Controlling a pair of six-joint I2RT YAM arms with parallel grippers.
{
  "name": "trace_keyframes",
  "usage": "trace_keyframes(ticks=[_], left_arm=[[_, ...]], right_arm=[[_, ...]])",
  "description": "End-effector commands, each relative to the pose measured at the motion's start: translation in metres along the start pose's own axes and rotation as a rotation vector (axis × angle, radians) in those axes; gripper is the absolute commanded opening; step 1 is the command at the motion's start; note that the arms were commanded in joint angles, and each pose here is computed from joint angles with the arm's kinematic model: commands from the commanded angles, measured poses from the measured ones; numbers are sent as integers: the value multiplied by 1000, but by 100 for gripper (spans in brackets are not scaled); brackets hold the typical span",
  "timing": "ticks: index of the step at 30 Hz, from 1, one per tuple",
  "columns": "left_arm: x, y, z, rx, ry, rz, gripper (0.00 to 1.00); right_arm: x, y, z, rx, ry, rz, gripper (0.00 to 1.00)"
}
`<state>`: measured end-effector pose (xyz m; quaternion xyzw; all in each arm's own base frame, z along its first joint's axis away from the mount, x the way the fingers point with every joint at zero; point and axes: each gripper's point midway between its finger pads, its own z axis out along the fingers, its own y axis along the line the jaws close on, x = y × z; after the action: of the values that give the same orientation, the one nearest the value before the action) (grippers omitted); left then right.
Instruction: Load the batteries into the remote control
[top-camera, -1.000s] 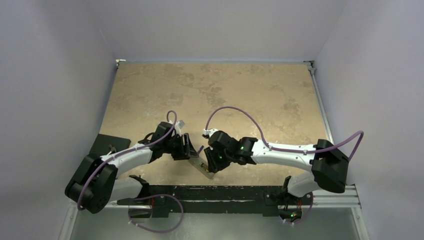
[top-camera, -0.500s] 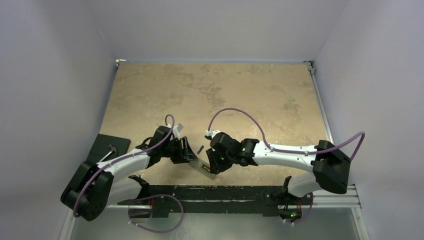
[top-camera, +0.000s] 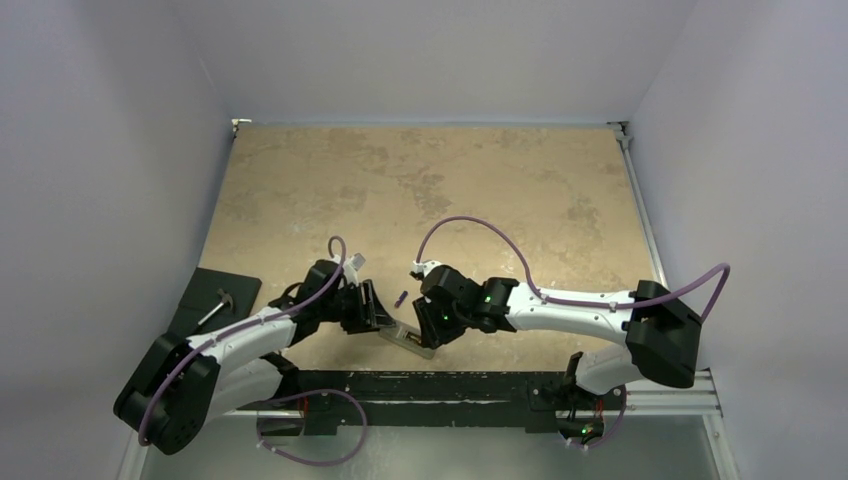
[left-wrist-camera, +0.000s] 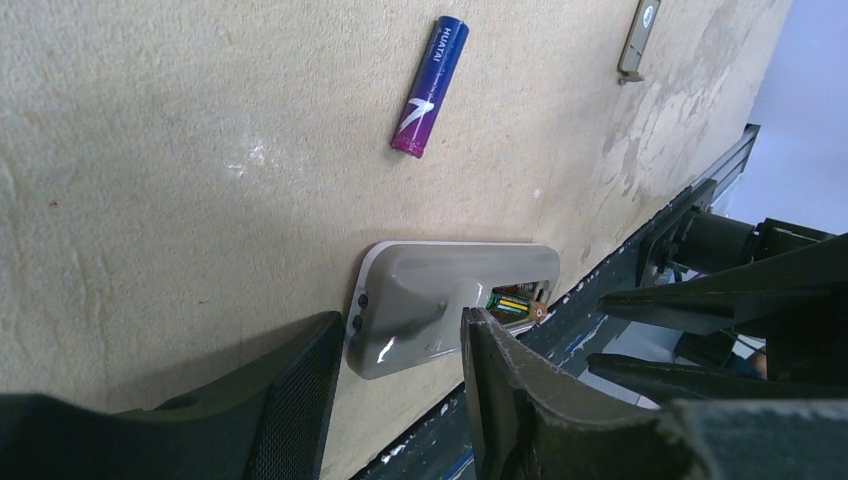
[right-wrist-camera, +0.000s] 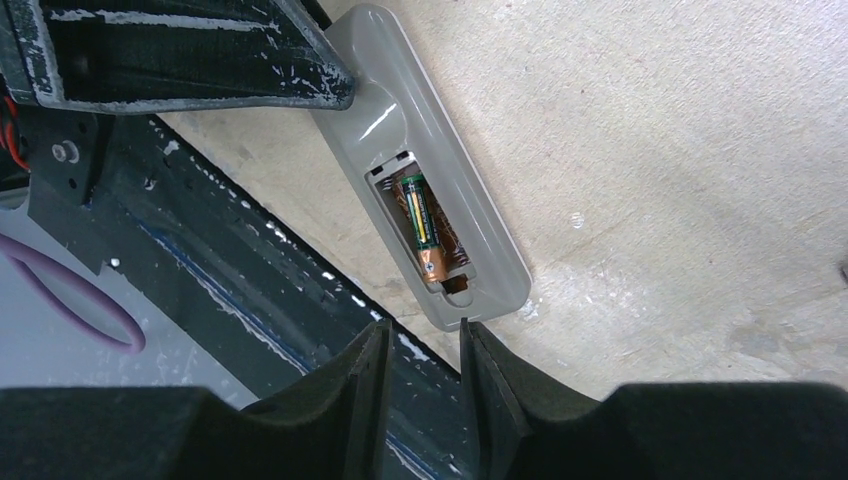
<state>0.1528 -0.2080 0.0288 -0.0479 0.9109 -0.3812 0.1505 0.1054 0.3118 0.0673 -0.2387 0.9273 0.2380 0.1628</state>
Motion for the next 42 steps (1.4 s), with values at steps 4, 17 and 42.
trace_keyframes(ticks=[4, 17, 42], left_arm=[[0, -7, -1, 36, -17, 7, 47], [-5, -5, -2, 14, -39, 12, 52], [-1, 1, -2, -18, -23, -5, 55]], right_arm=[[-14, 5, -3, 11, -21, -72, 39], [-28, 9, 10, 34, -4, -144, 39], [-18, 13, 25, 59, 54, -195, 37]])
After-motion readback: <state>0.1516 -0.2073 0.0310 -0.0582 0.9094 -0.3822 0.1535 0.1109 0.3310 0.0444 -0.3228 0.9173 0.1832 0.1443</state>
